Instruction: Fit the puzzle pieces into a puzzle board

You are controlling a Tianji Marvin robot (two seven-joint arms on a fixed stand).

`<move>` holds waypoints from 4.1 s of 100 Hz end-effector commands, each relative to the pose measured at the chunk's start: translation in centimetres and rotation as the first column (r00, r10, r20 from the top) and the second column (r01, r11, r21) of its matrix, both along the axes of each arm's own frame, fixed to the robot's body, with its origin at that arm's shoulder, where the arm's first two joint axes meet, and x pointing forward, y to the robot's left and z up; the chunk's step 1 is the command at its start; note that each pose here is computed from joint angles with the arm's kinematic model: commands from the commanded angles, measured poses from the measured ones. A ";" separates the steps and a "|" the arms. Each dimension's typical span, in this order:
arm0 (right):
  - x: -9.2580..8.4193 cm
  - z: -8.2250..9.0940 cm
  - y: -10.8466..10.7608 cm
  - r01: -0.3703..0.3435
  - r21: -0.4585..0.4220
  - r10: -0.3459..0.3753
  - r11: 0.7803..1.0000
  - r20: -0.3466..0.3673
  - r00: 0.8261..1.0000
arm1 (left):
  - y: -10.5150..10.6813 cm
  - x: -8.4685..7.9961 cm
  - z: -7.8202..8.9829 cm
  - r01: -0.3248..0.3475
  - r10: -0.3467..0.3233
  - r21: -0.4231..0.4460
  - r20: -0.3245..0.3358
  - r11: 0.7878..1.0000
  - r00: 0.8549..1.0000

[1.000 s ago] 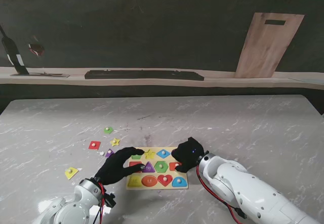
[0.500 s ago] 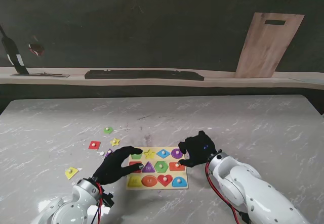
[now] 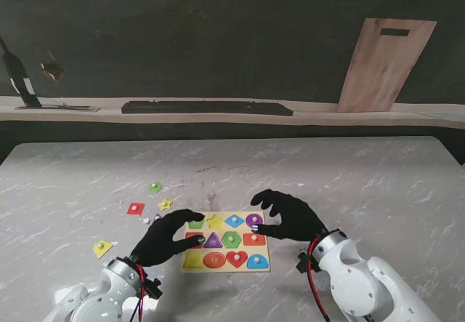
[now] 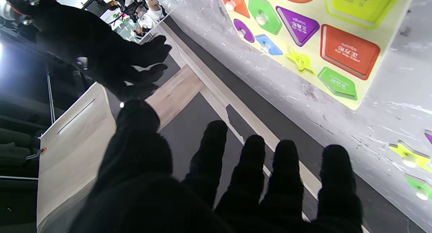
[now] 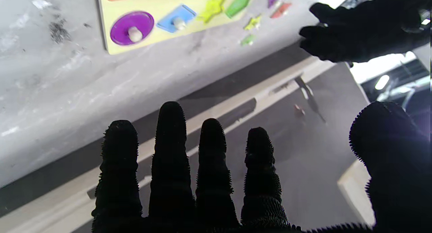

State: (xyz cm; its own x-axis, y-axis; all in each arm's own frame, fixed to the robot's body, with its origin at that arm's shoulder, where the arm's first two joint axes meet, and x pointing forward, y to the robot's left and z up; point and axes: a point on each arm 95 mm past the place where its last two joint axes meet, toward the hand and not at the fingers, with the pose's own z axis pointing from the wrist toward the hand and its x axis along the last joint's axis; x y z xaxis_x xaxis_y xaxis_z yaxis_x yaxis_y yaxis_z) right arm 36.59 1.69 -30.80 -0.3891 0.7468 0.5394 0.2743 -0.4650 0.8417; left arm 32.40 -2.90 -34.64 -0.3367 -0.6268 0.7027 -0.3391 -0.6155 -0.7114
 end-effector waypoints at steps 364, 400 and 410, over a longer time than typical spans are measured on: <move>-3.3 1.5 0.4 -0.057 0.189 0.044 0.980 0.072 0.996 | 15.5 2.5 -3.4 -0.279 0.397 0.819 0.069 0.501 0.915; -3.3 1.5 0.3 -0.053 0.188 0.041 0.981 0.070 0.997 | 15.4 1.8 -3.9 -0.302 0.402 0.806 0.088 0.510 0.912; -3.3 1.5 0.3 -0.052 0.189 0.040 0.981 0.069 0.997 | 15.3 1.8 -4.1 -0.305 0.405 0.803 0.088 0.512 0.910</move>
State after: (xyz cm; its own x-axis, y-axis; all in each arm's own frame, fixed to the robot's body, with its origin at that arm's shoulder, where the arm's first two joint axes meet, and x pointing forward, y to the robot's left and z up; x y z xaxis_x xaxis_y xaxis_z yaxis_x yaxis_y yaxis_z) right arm 33.54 1.79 -29.27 -0.4612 0.6170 0.6377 0.2451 -0.6021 0.7599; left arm 34.75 12.50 -37.77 0.0786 -0.9893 -0.1230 -0.2928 0.0951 -0.9514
